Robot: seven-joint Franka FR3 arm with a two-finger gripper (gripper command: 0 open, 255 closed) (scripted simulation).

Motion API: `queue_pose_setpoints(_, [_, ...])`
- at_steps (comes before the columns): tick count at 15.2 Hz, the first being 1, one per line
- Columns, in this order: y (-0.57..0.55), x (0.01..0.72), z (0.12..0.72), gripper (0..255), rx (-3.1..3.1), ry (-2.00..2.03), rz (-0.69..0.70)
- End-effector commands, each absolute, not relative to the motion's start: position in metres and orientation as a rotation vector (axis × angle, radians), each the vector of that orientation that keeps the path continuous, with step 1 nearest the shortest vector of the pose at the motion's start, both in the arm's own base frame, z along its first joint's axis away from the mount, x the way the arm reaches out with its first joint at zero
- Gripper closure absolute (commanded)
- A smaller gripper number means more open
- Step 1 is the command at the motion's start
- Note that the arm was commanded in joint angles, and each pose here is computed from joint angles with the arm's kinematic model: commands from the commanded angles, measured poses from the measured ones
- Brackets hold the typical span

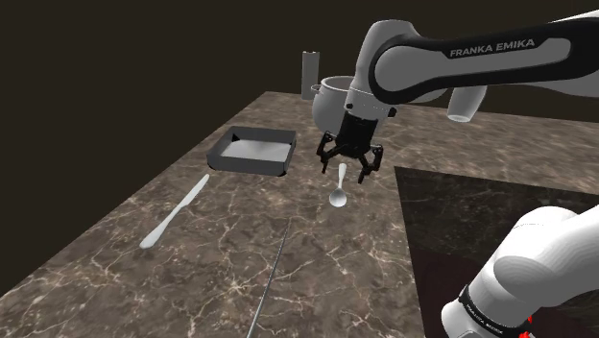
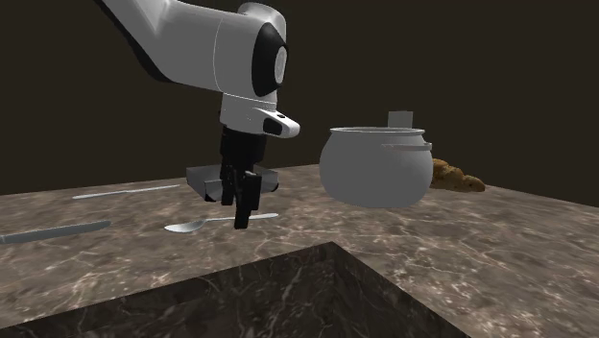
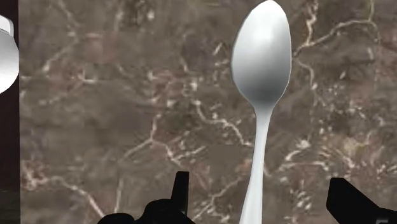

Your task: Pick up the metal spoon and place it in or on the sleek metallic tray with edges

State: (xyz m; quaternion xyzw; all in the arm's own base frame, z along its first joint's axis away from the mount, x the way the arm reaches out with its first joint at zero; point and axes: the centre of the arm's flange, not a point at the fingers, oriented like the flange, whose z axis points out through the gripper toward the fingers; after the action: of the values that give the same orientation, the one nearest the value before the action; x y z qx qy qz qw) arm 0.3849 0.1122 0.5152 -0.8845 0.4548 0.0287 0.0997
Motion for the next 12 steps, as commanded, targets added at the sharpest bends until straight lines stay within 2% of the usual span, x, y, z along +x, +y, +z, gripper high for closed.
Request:
queue_pose_setpoints(1, [0.1122,0.3849,0.5152,0,-2.615,1.345,0.085])
queue_pose_setpoints(2, [0.1122,0.3849,0.5152,255,-2.615,1.345,0.085])
queue_pose_setpoints(12, [0.1123,0.3849,0.5205,255,-2.615,1.345,0.085])
